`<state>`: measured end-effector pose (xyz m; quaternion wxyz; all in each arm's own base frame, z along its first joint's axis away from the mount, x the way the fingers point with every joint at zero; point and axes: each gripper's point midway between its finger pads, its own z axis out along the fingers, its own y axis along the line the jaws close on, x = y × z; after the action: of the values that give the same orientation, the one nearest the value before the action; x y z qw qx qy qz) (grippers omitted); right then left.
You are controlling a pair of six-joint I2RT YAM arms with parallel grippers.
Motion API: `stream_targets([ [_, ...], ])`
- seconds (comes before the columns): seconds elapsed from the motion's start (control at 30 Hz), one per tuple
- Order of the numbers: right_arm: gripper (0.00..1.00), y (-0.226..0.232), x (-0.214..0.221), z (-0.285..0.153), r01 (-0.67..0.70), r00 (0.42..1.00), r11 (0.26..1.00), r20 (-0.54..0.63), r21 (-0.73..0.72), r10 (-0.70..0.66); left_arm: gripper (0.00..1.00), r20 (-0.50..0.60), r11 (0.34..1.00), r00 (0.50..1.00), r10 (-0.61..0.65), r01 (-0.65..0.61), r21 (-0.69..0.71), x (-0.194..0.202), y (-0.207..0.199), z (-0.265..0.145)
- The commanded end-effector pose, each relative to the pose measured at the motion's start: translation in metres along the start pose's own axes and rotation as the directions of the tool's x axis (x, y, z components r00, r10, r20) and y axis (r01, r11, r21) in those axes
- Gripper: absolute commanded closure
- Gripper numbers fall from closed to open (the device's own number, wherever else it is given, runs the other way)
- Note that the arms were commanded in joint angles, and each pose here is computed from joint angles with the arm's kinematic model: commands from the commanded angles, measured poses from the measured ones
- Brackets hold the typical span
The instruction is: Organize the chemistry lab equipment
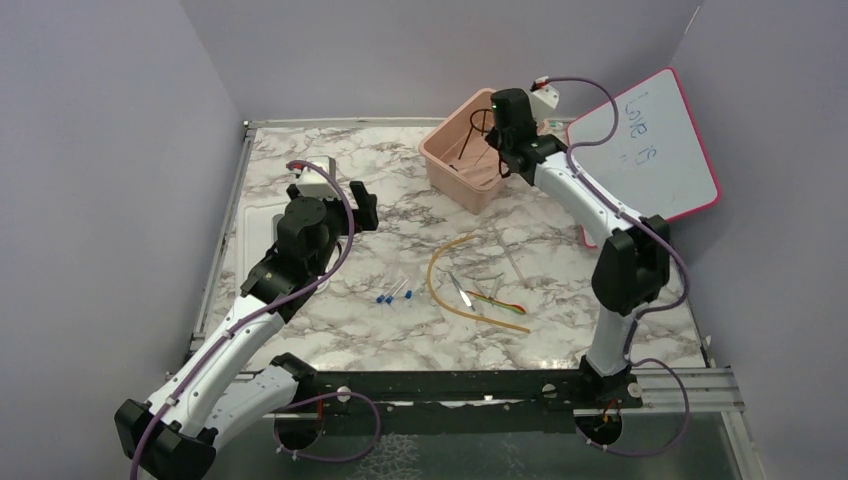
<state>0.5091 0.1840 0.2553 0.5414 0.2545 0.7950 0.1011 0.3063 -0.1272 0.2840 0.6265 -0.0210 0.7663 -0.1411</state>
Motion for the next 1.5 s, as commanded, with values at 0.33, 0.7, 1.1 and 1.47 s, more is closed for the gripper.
stream_targets([
  [0.33, 0.98, -0.042, 0.059, 0.061, -0.082, 0.994, 0.967, -0.055, 0.242, 0.098, 0.09, 0.011, 1.0, 1.0, -0.018, 0.018, 0.024, -0.002, -0.003, 0.001],
  [0.7, 0.81, -0.05, 0.071, 0.073, -0.08, 0.987, 0.958, -0.109, 0.276, 0.114, 0.09, 0.008, 1.0, 1.0, -0.017, 0.017, 0.024, -0.002, -0.003, 0.002],
  [1.1, 0.62, -0.007, 0.027, 0.027, 0.058, 0.987, 0.998, -0.151, -0.004, -0.058, 0.1, 0.002, 0.999, 1.0, -0.019, 0.019, 0.035, 0.0, -0.005, 0.003],
  [1.47, 0.61, -0.053, 0.088, -0.087, 0.241, 0.84, 0.924, -0.412, -0.298, -0.353, 0.09, -0.025, 0.994, 0.999, -0.036, 0.038, 0.1, 0.005, -0.018, 0.006],
])
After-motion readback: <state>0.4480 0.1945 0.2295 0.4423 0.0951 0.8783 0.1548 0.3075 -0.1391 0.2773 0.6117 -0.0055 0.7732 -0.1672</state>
